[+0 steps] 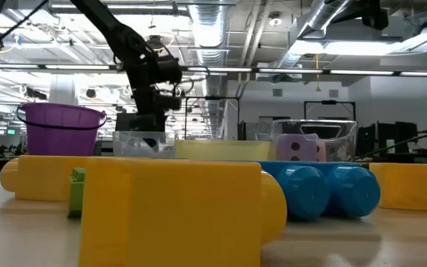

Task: Pick & Place Toys
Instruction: Put the red deck of cards into the white bin

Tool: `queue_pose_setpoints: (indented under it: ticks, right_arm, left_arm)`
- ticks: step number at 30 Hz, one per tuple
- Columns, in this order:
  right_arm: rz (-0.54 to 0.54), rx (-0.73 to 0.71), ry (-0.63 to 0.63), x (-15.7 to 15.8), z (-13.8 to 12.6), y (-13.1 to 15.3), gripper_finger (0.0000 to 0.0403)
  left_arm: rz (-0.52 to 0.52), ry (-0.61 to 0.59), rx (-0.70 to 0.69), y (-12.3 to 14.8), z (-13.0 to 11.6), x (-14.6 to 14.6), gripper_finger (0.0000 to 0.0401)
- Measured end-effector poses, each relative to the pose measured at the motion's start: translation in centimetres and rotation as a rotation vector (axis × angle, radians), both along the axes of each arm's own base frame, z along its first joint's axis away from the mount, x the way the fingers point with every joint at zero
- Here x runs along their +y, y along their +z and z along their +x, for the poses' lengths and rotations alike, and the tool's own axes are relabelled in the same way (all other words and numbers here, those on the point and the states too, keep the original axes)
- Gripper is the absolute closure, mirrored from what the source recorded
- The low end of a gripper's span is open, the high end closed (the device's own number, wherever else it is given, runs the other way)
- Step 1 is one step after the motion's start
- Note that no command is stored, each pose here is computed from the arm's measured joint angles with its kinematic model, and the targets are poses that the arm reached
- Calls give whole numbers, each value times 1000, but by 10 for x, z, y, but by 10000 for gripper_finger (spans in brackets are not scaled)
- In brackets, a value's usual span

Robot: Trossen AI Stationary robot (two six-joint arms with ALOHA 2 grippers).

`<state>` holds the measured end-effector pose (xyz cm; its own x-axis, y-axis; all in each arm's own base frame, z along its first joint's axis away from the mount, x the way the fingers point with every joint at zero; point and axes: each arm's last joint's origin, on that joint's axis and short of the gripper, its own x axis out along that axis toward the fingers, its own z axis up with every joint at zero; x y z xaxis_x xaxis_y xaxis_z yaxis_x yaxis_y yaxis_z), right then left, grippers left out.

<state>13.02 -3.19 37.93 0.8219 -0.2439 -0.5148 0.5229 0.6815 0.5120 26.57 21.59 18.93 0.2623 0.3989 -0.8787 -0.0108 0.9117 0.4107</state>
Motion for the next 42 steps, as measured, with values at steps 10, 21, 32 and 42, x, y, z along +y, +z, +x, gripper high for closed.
queue_pose_setpoints:
  ticks: [10, 21, 32, 42]
  right_arm:
    - [-10, 1, 8, 0, 0, 0, 214]
    - [-34, 6, 23, 0, 0, 0, 214]
    - [-44, 9, 29, 0, 0, 0, 214]
    - [-55, 12, 46, 1, 1, 0, 214]
  left_arm:
    - [126, -18, -247, 86, -20, -37, 53]
    - [62, -3, -580, 143, -28, -109, 54]
    - [-30, -2, -839, 152, 10, -195, 54]
    - [-113, -70, -839, 138, 14, -287, 22]
